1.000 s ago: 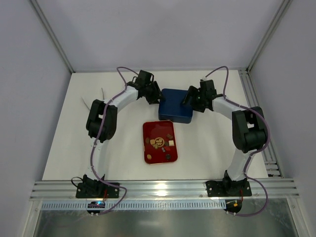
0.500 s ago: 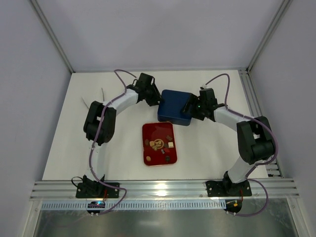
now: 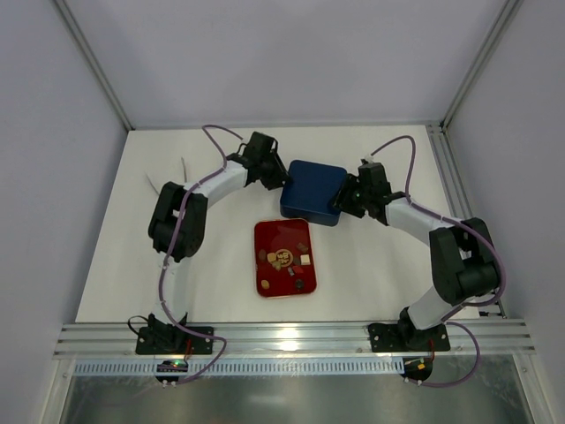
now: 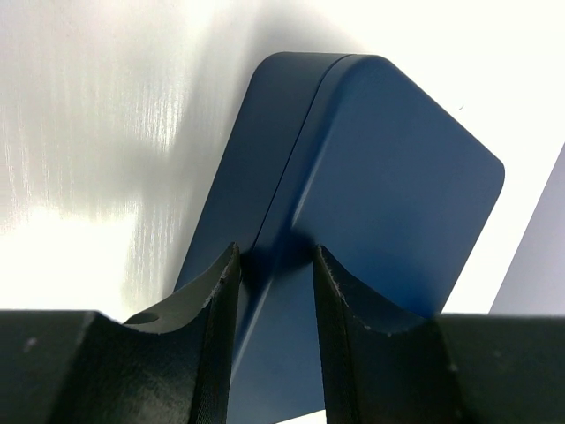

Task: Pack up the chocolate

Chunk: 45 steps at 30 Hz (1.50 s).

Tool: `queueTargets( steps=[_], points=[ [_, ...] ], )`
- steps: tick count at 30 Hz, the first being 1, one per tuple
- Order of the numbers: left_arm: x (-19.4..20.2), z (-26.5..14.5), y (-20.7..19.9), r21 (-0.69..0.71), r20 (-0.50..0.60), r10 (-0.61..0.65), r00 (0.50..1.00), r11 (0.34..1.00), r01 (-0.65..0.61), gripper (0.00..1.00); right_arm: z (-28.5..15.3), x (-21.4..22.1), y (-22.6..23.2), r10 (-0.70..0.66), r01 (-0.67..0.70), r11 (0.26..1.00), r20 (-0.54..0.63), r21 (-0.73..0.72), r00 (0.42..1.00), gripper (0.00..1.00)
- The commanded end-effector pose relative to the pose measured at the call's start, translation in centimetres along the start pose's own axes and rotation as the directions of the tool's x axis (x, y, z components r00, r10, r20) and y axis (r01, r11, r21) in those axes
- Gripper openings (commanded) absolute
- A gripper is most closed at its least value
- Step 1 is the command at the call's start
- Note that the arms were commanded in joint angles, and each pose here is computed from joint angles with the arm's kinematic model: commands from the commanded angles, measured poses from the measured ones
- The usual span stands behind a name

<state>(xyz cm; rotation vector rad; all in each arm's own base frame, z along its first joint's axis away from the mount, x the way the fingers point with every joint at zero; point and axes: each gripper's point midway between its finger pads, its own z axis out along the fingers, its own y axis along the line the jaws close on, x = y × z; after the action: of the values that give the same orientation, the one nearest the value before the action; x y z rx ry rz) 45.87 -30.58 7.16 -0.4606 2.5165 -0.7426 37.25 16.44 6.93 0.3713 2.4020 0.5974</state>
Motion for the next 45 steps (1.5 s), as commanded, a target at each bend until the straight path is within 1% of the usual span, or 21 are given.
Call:
queueTargets(
  steps=[1,5,10,12,14,15,16,18,21,22,23,26,28,31,34,35,36,40,41,42,45],
  points=[
    [9.3,1.8,11.2,-0.358,-0.246,-0.027,0.969,0.931,-0.065,0.35,0.5,4.3,-2.0,-0.02,0.029,0.997,-0.119,0.073,0.993,0.49],
    [9.6,1.9,11.6,-0.365,-0.251,-0.03,0.967,0.929,-0.066,0.35,0.5,5.0,-2.4,-0.027,0.038,0.995,-0.126,0.087,0.992,0.47],
    [9.8,1.8,11.6,-0.352,-0.263,-0.01,0.965,0.932,-0.087,0.34,0.6,5.9,-2.9,-0.034,0.049,0.994,-0.144,0.102,0.989,0.47],
    [9.5,1.5,11.2,-0.336,-0.264,0.006,0.965,0.937,-0.098,0.36,0.6,5.8,-3.1,-0.039,0.056,0.992,-0.145,0.11,0.989,0.49],
    [9.4,1.2,10.9,-0.315,-0.281,0.03,0.959,0.941,-0.121,0.4,0.6,5.5,-3.0,-0.05,0.067,0.992,-0.145,0.11,0.988,0.54],
    [9.4,0.9,10.6,-0.302,-0.288,0.039,0.957,0.944,-0.129,0.42,0.6,5.5,-3.1,-0.051,0.069,0.991,-0.149,0.115,0.988,0.55],
    [9.2,0.7,10.7,-0.294,-0.294,0.055,0.954,0.945,-0.145,0.45,0.6,5.3,-2.9,-0.053,0.07,0.991,-0.148,0.112,0.988,0.56],
    [8.9,0.1,10.1,-0.266,-0.298,0.073,0.952,0.951,-0.156,0.5,0.6,4.9,-2.7,-0.059,0.075,0.991,-0.145,0.108,0.988,0.59],
    [8.5,-0.6,9.7,-0.232,-0.309,0.095,0.946,0.957,-0.172,0.51,0.7,4.6,-2.8,-0.059,0.076,0.991,-0.151,0.108,0.987,0.61],
    [8.5,-0.8,9.7,-0.225,-0.314,0.098,0.944,0.958,-0.175,0.52,0.7,4.5,-2.7,-0.057,0.073,0.992,-0.151,0.103,0.987,0.63],
    [8.1,-0.9,9.7,-0.216,-0.309,0.099,0.946,0.961,-0.171,0.53,0.7,4.5,-2.8,-0.055,0.072,0.992,-0.156,0.103,0.986,0.64],
    [6.9,-1.6,8.3,-0.153,-0.287,0.139,0.948,0.97,-0.188,0.61,0.7,3.5,-2.8,-0.035,0.048,0.995,-0.146,0.083,0.989,0.68],
    [5.4,-1.7,6.9,-0.09,-0.259,0.175,0.95,0.975,-0.204,0.68,0.7,2.5,-2.8,-0.033,0.043,0.997,-0.138,0.066,0.99,0.73],
    [4.0,-1.6,5.9,-0.047,-0.239,0.202,0.95,0.975,-0.219,0.7,0.7,0.8,-2.6,-0.029,0.036,0.998,-0.117,0.053,0.993,0.79],
    [1.5,-1.4,4.1,0.028,-0.193,0.235,0.953,0.972,-0.234,0.72,0.7,-1.3,-1.8,-0.026,0.028,0.999,-0.095,0.02,0.995,0.83],
    [1.4,-1.4,4.2,0.035,-0.198,0.23,0.953,0.973,-0.227,0.72,0.7,-1.5,-2.0,-0.022,0.024,1.0,-0.094,0.018,0.995,0.84],
    [0.5,-1.3,3.4,0.063,-0.17,0.241,0.956,0.97,-0.233,0.73,0.7,-2.3,-1.6,-0.022,0.022,1.0,-0.079,0.007,0.997,0.85],
    [-2.5,-1.4,1.6,0.139,-0.094,0.254,0.963,0.961,-0.24,0.74,1.4,-4.0,-1.6,0.007,-0.008,1.0,-0.069,-0.008,0.998,0.87],
    [-2.8,-0.9,1.6,0.153,-0.095,0.255,0.962,0.959,-0.239,0.74,1.6,-4.3,-1.8,0.019,-0.02,1.0,-0.069,-0.009,0.997,0.87],
    [-3.7,-1.0,0.7,0.174,-0.07,0.267,0.961,0.952,-0.252,0.74,2.0,-4.8,-1.6,0.022,-0.022,1.0,-0.066,-0.012,0.998,0.87],
    [-4.3,0.3,0.6,0.192,-0.076,0.271,0.96,0.948,-0.252,0.74,2.5,-6.1,-1.2,0.035,-0.036,0.999,-0.053,-0.023,0.998,0.87]
  ],
)
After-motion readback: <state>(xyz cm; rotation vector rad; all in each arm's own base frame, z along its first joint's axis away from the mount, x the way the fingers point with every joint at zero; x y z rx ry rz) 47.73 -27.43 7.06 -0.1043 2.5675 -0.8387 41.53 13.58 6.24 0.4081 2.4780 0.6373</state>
